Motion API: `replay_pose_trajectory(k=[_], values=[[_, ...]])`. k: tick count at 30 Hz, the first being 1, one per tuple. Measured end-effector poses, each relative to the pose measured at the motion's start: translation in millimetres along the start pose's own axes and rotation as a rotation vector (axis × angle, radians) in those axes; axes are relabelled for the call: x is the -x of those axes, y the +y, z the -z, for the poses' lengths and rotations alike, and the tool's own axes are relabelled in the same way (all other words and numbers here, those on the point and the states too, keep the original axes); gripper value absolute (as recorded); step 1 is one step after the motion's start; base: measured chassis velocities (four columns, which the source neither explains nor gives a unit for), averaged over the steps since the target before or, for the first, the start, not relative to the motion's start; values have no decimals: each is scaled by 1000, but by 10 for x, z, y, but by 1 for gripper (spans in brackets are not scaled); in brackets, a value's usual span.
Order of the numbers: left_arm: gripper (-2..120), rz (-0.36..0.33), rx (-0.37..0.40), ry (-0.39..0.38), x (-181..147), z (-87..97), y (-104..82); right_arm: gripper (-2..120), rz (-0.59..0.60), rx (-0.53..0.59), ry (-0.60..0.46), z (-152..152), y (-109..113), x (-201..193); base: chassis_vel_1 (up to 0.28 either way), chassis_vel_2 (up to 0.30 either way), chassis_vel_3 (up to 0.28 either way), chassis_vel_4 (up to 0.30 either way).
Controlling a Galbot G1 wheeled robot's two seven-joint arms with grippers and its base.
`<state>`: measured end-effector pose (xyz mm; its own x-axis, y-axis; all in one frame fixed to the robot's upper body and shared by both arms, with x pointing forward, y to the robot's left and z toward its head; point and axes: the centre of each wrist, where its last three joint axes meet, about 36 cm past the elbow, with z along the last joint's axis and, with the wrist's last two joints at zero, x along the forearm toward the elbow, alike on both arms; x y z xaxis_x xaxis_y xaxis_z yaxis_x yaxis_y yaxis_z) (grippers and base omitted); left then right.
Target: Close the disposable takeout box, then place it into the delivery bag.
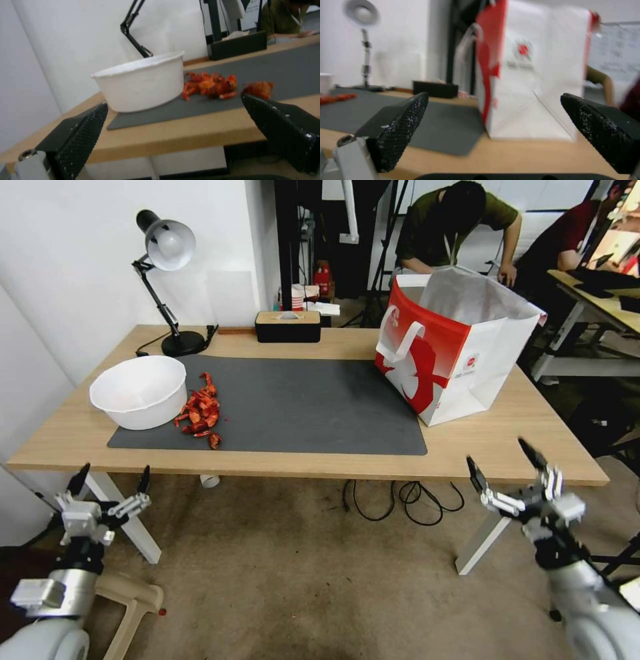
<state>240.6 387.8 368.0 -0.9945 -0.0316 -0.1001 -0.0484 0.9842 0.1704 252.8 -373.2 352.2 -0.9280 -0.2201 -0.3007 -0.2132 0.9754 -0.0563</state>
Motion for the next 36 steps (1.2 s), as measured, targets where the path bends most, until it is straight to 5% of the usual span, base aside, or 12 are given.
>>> replay_pose_trajectory(k=[11,36], values=[[100,-39,-3,94,-191,-130,-64,100,-134,38,119,-94,275,-128,0,0,0,0],[100,-44,-39,93,-211,-88,-55,100,-160,62,165,4,467,-81,0,0,0,0]])
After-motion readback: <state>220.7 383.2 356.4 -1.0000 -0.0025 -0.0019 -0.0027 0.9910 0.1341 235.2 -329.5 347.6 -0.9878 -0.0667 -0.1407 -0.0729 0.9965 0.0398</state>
